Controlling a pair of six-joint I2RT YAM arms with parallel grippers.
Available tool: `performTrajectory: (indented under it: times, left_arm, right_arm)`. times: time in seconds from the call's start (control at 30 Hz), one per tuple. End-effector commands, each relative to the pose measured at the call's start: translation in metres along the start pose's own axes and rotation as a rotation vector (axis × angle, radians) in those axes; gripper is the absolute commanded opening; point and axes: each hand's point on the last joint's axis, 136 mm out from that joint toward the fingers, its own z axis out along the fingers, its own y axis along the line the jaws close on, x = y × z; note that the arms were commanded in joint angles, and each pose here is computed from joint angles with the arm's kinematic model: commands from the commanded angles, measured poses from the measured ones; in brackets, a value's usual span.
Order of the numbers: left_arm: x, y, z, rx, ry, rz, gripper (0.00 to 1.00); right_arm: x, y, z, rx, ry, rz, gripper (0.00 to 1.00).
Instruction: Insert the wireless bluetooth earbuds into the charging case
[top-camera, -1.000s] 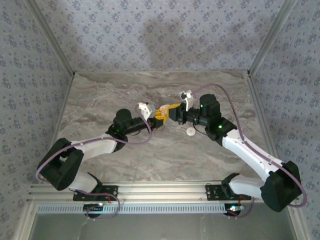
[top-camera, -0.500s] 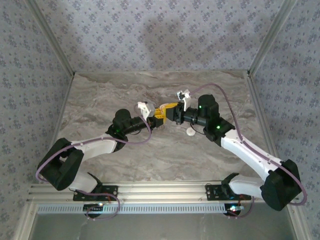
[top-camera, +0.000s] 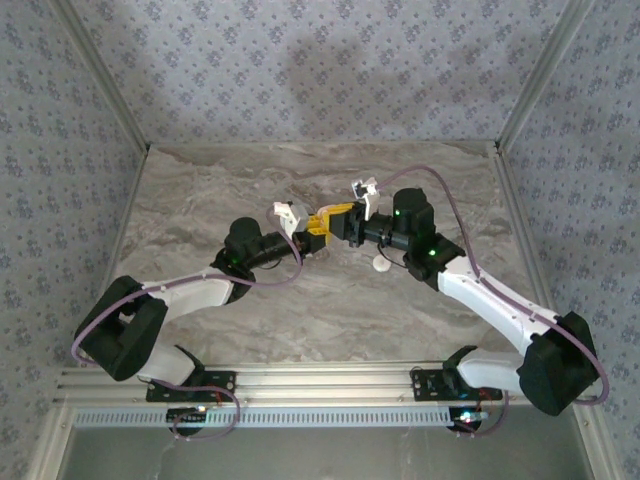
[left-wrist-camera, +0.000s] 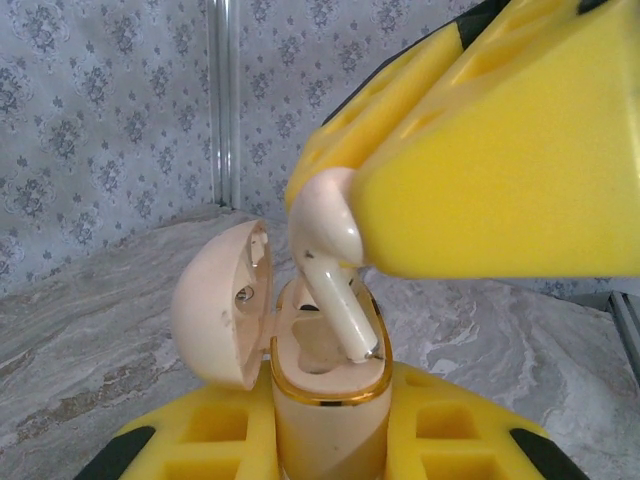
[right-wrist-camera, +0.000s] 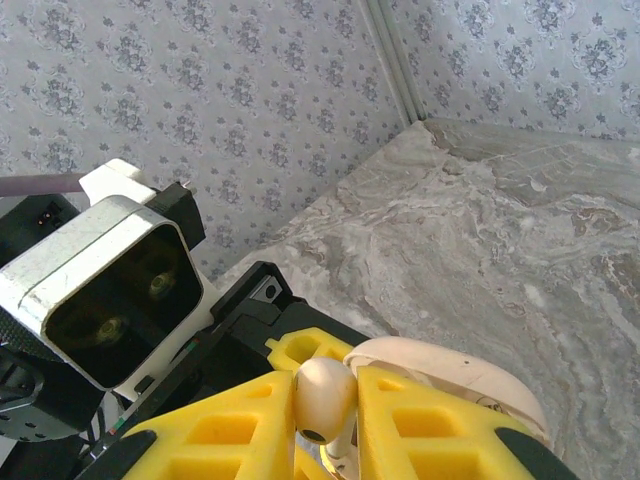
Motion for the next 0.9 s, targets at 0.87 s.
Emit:
performTrajectory:
  times: [0.87]
  left_arm:
    - [-0.059,-0.021,-0.003,0.078,-0.147,0.079,0.17]
  right_arm:
    - [0.018,-0.032,0.009,0.187,-0.054,0.038,0.22]
